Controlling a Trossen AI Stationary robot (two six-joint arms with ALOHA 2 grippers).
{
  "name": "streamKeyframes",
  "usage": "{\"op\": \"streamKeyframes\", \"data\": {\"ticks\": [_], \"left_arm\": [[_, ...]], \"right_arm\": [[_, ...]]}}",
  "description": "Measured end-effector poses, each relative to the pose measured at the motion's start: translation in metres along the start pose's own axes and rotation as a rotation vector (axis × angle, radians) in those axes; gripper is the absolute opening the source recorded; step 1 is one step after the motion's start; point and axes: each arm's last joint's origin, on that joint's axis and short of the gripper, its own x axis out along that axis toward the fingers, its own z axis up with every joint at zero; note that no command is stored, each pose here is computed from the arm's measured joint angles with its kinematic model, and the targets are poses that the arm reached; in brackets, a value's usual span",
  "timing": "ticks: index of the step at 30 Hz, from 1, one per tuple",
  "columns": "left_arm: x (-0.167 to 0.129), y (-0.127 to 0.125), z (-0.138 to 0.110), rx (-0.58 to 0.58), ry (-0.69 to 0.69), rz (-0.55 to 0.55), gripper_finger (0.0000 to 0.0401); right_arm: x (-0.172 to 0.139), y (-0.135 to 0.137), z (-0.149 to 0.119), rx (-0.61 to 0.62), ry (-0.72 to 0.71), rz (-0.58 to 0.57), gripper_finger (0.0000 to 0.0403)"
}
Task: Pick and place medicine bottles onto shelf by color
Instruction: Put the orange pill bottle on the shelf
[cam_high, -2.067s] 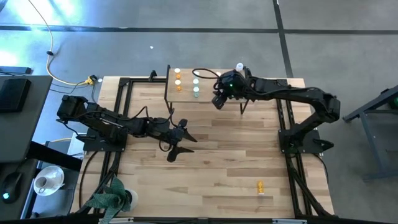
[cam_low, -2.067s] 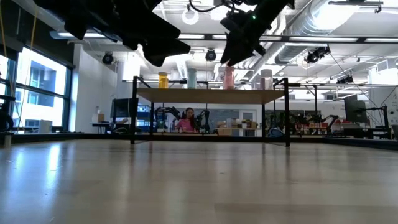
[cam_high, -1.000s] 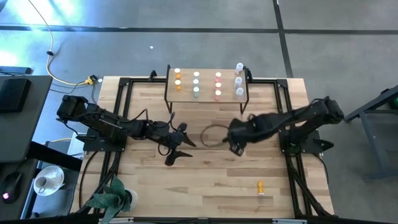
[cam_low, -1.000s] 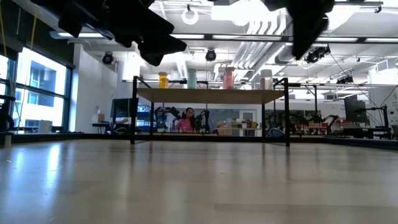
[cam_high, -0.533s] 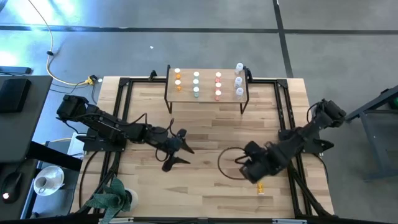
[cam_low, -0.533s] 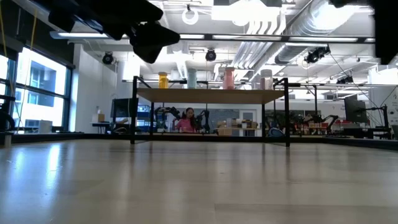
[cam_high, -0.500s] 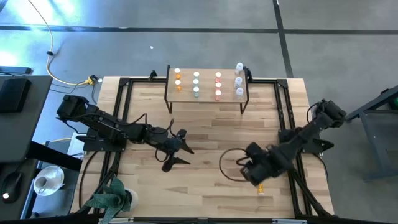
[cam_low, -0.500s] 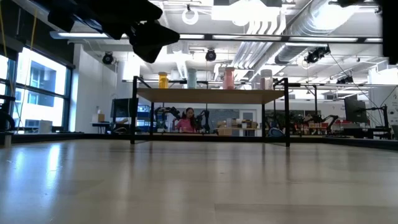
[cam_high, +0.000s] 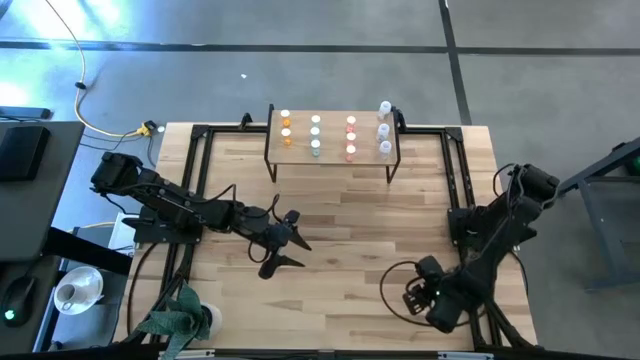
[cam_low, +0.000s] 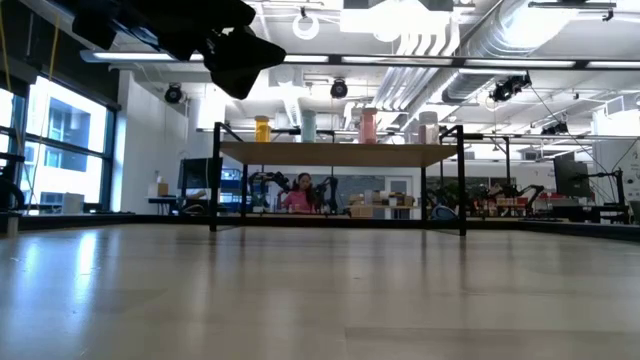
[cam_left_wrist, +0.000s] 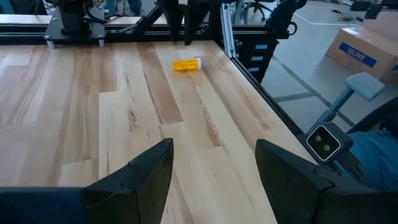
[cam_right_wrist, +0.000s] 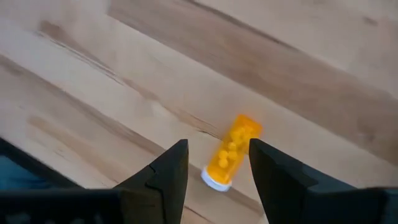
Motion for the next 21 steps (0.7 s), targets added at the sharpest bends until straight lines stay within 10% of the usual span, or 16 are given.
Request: {"op": "streamKeyframes", "data": {"ticks": [21], "left_arm": [[0.000,0.001,0.000,0.001,-0.001,0.019,0.0218]], "right_arm": [[0.042,-0.017,-0.011,0.086,0.088,-0.070,0.0161]]}}
